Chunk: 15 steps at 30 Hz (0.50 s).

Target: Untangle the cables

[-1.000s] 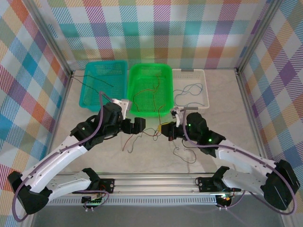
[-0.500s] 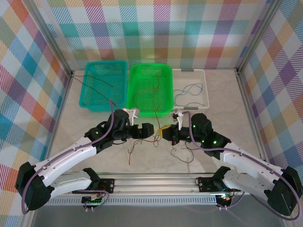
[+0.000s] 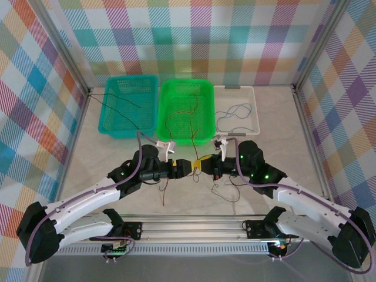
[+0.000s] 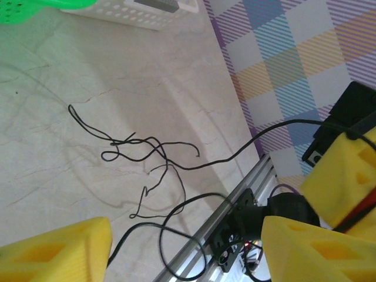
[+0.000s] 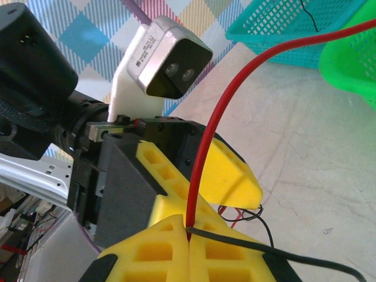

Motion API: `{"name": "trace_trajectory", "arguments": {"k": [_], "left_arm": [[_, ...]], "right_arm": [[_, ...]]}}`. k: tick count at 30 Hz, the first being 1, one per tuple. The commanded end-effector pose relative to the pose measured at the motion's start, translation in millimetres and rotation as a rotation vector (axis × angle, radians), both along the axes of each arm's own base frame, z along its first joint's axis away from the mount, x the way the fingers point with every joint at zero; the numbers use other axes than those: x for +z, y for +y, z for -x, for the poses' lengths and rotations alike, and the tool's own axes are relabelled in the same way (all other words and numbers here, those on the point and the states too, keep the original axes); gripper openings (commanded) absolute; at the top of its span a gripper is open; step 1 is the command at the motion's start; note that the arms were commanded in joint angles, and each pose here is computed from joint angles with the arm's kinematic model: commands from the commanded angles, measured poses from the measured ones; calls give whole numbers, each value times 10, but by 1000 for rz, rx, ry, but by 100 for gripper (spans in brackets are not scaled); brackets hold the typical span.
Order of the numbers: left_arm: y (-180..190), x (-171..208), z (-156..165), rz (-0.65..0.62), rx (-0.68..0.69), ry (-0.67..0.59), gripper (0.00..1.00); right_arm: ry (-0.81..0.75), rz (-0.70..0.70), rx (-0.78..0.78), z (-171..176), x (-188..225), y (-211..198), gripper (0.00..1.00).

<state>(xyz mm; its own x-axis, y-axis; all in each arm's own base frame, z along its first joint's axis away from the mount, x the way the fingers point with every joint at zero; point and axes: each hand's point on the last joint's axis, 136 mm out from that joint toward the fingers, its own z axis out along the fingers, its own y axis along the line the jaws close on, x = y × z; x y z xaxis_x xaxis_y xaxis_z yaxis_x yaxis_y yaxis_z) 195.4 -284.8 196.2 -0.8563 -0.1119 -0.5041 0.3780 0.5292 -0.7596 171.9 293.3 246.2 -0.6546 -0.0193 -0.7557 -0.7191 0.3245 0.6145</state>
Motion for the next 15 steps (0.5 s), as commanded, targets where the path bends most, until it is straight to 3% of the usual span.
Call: {"name": "trace_trajectory", "arguments": {"k": [1, 6, 15], "left_arm": [[63, -57, 66, -34, -7, -32, 64], [47, -198, 98, -49, -28, -4, 57], [16, -303, 106, -57, -42, 13, 29]], "right_arm": [[-68, -88, 48, 111, 296, 5, 0], [-101, -124, 74, 187, 418, -18, 0], [-137, -168, 89, 260, 553, -70, 0]]}}
